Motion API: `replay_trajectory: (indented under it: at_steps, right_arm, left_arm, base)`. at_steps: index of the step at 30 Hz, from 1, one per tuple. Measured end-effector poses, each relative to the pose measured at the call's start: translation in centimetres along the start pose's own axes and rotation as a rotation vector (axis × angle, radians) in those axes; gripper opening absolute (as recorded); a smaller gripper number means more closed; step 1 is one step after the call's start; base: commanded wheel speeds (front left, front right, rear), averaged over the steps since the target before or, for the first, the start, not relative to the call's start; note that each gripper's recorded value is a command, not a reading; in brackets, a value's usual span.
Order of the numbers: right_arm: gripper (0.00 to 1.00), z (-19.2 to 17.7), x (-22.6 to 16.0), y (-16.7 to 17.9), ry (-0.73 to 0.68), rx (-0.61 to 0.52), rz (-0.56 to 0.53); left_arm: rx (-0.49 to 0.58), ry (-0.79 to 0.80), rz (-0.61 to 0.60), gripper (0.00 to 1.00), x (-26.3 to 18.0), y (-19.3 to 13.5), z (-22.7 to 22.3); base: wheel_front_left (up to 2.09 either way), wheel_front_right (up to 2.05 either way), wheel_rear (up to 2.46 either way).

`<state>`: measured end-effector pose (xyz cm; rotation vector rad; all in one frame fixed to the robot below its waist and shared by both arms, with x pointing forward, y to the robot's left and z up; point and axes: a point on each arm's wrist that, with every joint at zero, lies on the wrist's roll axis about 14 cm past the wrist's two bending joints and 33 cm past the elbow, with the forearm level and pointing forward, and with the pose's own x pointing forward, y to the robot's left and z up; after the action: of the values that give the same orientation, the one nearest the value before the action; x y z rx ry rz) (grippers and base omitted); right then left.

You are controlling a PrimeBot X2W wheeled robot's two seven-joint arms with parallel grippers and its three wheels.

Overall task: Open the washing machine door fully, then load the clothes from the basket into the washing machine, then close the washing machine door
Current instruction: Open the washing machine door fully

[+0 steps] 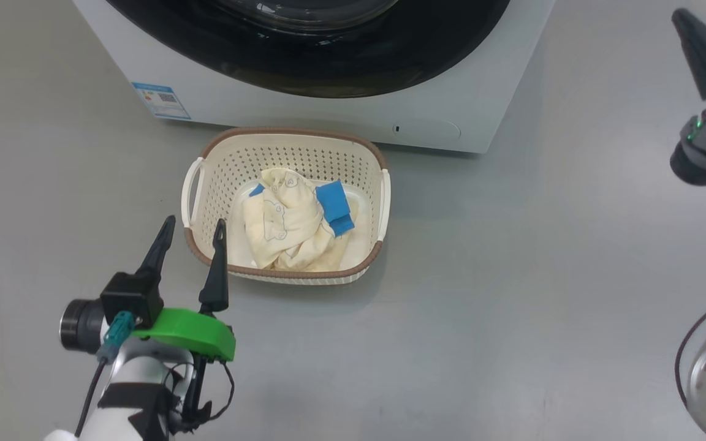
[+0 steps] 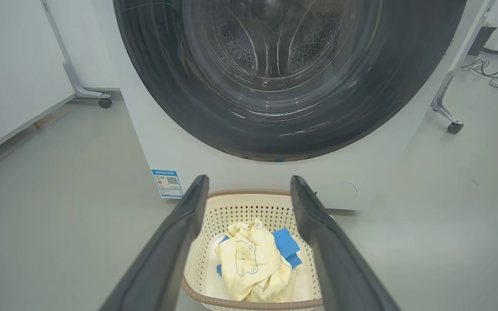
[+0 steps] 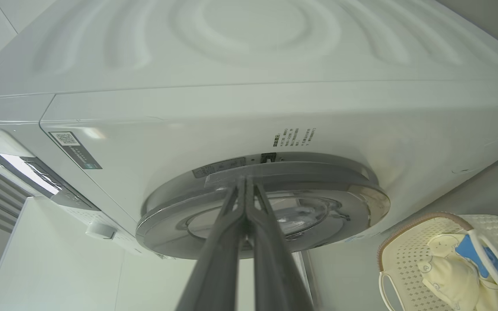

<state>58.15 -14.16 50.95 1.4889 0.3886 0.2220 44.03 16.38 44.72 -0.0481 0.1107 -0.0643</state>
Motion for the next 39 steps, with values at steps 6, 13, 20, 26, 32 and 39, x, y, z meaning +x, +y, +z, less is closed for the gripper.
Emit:
replay_trajectory:
  at_steps: [6,13,20,26,32,39]
  right_arm:
    - [0.0,-1.0,3.1,3.5,0.052,0.0,0.068]
    - [0.0,-2.5,6.4,4.6,0.119,-0.064,0.042]
    - [0.0,-4.6,9.8,6.0,0.183,-0.138,0.045]
    - [0.0,-5.1,12.3,6.8,0.214,-0.209,0.052]
    - [0.0,-6.4,13.8,5.8,0.259,-0.239,0.028]
    - [0.0,-8.0,14.7,4.4,0.323,-0.3,-0.02]
  left_arm:
    - [0.006,0.0,0.001,1.0,0.4,0.3,0.0]
    - [0.002,0.008,0.013,1.0,0.7,0.7,-0.3]
    - [0.002,0.021,0.031,1.0,1.0,1.4,-0.9]
    - [-0.003,0.022,0.05,1.0,1.6,1.9,-1.1]
    - [-0.004,0.032,0.069,1.0,1.6,2.5,-1.7]
    - [-0.004,0.047,0.082,1.0,1.6,2.9,-2.3]
  base:
    - [0.0,0.0,0.0]
    - [0.0,0.0,0.0]
    - [0.0,0.0,0.0]
    - [0.0,0.0,0.0]
    - [0.0,0.0,0.0]
    - [0.0,0.0,0.0]
